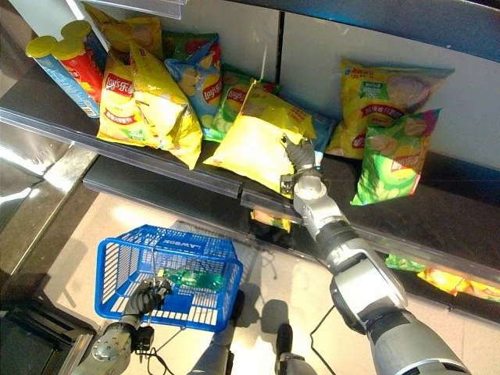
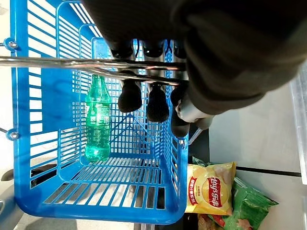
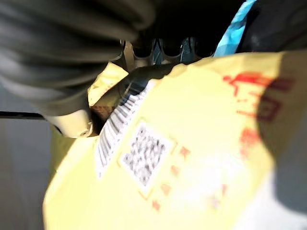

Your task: Pick up the snacks into the basket

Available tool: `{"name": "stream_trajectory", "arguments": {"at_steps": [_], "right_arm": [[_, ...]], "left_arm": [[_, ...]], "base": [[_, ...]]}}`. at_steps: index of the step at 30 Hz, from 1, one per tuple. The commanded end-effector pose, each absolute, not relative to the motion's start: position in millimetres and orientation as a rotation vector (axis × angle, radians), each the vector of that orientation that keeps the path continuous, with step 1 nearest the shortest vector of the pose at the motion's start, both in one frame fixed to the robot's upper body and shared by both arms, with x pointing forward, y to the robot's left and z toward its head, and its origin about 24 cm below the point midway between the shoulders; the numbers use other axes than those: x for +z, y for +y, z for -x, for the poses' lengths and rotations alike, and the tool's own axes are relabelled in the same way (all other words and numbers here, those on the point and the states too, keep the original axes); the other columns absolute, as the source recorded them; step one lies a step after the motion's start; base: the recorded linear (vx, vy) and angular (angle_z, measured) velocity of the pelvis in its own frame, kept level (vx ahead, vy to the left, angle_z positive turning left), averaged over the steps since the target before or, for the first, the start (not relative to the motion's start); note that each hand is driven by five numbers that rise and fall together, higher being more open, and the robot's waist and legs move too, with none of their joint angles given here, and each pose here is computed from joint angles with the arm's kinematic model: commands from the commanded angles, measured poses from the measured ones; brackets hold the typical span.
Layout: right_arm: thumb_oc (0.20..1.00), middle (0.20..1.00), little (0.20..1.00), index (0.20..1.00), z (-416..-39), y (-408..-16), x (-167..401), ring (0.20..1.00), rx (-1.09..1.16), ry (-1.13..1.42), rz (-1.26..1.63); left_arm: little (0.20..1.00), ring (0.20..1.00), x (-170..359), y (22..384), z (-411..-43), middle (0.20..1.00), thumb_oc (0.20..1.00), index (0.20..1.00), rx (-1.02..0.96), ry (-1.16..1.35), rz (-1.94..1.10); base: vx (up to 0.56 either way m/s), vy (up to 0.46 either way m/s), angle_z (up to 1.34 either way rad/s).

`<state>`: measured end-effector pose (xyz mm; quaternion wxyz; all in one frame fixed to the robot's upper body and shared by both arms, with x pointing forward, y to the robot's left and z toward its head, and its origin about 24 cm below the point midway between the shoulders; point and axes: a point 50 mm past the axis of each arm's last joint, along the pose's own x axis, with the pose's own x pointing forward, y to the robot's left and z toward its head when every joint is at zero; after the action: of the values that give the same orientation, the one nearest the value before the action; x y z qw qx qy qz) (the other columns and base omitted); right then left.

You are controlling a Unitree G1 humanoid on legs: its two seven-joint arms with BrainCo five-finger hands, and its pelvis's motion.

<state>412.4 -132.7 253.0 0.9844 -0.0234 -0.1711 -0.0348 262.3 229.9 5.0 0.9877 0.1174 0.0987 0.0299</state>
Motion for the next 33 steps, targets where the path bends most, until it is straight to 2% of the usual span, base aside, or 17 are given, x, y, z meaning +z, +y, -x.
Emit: {"name": "stream_trajectory", "arguments": {"at_steps": [1, 7, 8, 16, 26, 33], "right_arm": [[0.200, 0.200, 0.200, 0.200, -398.6, -136.0, 265.6, 0.200, 0.017, -0.462, -0.088], [0.200, 0.200, 0.200, 0.200, -366.2, -161.9, 234.6, 0.200, 0.121, -0.497, -0.328], [0.200, 0.200, 0.200, 0.200, -351.4, -168.2, 219.0, 0.200, 0.174, -0.489, -0.366], [0.200, 0.200, 0.200, 0.200, -296.8, -180.1, 162.7, 0.200, 0.328, -0.378, -0.389], [0.200, 0.200, 0.200, 0.200, -253.2, -157.0, 97.1, 0.200, 0.570, -0.069, -0.346], [0.200, 0.200, 0.200, 0.200, -230.3, -128.1, 24.6, 0.200, 0.680, 0.266, -0.317]], "left_arm": [[0.200, 0.200, 23.8, 232.7, -265.1, 0.200, 0.200, 0.200, 0.044, 0.102, -0.256], [0.200, 0.200, 10.2, 239.4, -261.4, 0.200, 0.200, 0.200, 0.063, 0.176, -0.294], [0.200, 0.200, 7.3, 242.7, -260.4, 0.200, 0.200, 0.200, 0.069, 0.194, -0.313], [0.200, 0.200, -1.1, 253.6, -255.5, 0.200, 0.200, 0.200, 0.114, 0.241, -0.332], [0.200, 0.200, 11.6, 253.8, -267.6, 0.200, 0.200, 0.200, 0.121, 0.182, -0.361], [0.200, 0.200, 44.0, 228.1, -288.2, 0.200, 0.200, 0.200, 0.057, 0.021, -0.329]], "base": [[0.00, 0.000, 0.00], [0.00, 0.029, -0.01], [0.00, 0.041, 0.01], [0.01, 0.032, -0.10], [-0.01, 0.019, -0.16], [-0.01, 0.004, -0.02]]}}
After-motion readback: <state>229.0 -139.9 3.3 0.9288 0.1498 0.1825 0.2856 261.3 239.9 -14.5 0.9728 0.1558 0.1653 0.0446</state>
